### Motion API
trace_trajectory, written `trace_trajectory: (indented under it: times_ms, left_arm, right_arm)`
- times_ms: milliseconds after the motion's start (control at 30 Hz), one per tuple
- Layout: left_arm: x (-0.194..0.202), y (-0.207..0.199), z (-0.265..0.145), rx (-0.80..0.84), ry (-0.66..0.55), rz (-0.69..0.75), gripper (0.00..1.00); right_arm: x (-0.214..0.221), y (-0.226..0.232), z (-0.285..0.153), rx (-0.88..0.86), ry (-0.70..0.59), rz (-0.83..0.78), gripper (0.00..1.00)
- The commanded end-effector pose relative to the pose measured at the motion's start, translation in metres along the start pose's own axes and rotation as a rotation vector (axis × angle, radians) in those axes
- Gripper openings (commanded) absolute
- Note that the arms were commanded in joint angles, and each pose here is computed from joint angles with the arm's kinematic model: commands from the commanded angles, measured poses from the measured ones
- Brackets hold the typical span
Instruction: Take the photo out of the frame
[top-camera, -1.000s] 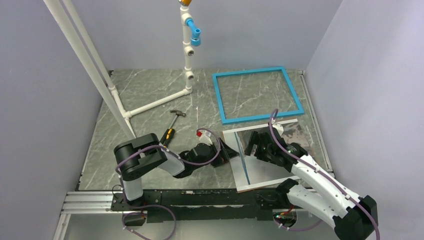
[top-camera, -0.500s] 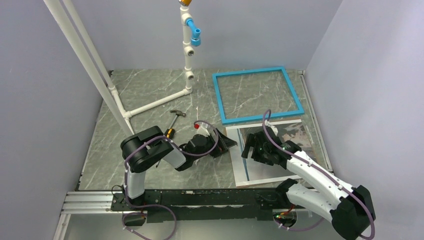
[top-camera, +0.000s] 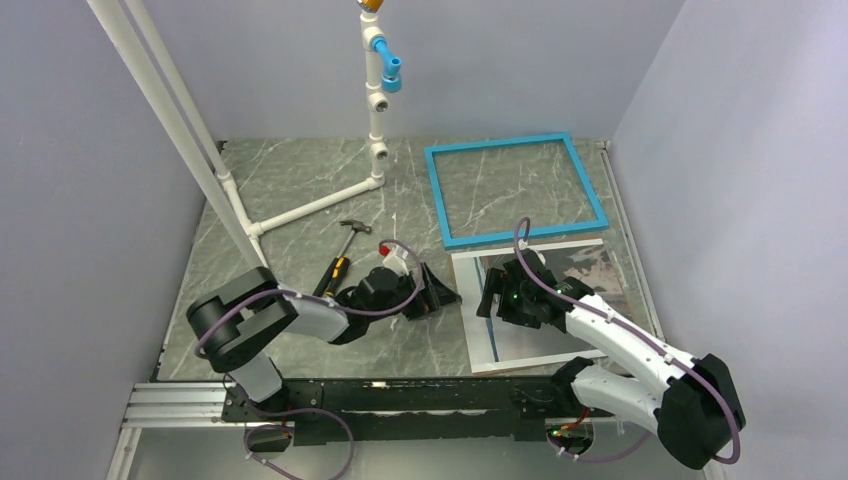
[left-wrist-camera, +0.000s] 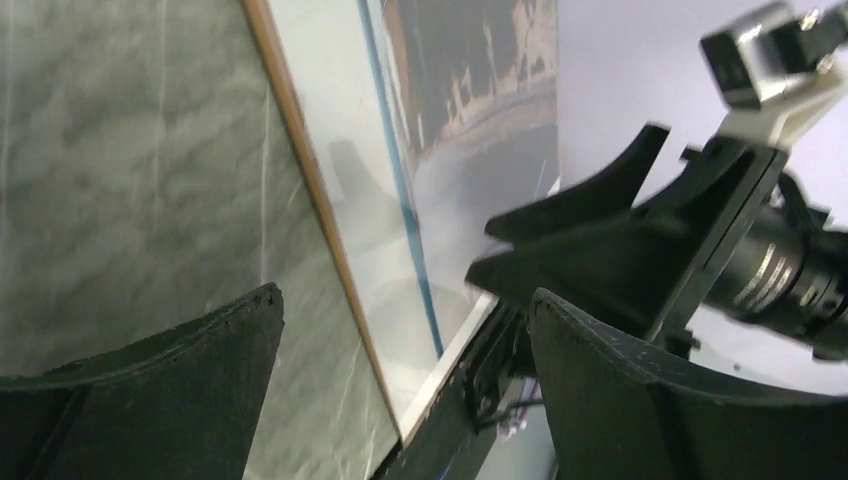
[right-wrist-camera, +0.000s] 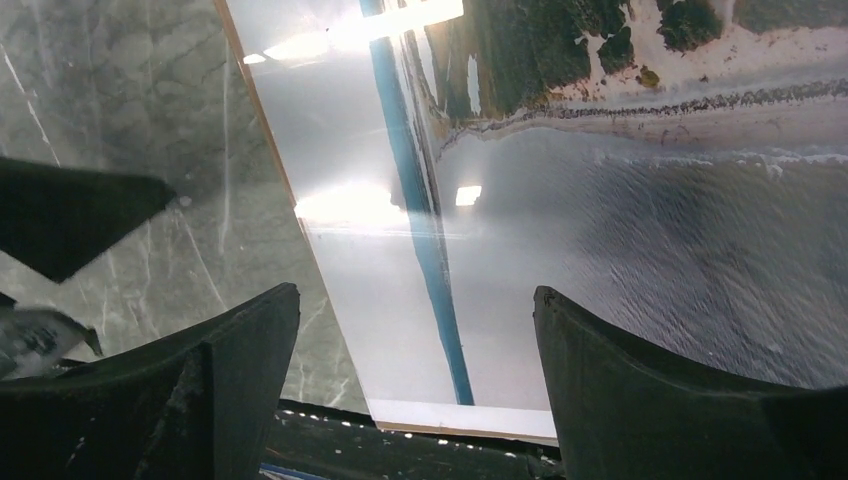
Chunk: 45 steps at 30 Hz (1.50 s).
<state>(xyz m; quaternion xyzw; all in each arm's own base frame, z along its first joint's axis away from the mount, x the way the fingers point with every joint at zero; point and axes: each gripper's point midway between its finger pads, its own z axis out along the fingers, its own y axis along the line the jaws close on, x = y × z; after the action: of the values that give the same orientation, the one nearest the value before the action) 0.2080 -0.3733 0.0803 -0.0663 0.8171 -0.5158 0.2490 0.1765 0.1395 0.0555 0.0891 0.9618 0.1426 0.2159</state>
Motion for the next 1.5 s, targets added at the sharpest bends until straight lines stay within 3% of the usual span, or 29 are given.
trace_trajectory:
  times_ms: [0, 233, 467, 900, 1467]
  left_arm:
    - [0.032, -0.005, -0.023, 0.059, 0.084, 0.016, 0.94]
    - [0.087, -0.036, -0.028, 0.162, 0.151, -0.062, 0.91]
    - [0.121, -0.033, -0.025, 0.082, 0.159, -0.090, 0.91]
    - [0.138, -0.032, -0.014, 0.086, 0.170, -0.148, 0.91]
    - [0.139, -0.049, -0.005, 0.150, 0.166, -0.114, 0.91]
  right_arm:
    - [-0.011, 0.008, -0.001, -0.027, -0.043, 0.010, 0.87]
    - [-0.015, 0.000, 0.003, 0.019, -0.069, 0.036, 0.87]
    - [-0.012, -0.003, 0.007, 0.036, -0.057, 0.036, 0.87]
    - [0.002, -0.010, 0.023, 0.048, -0.013, 0.045, 0.87]
    - [0.005, -0.011, 0.025, 0.039, -0.012, 0.044, 0.87]
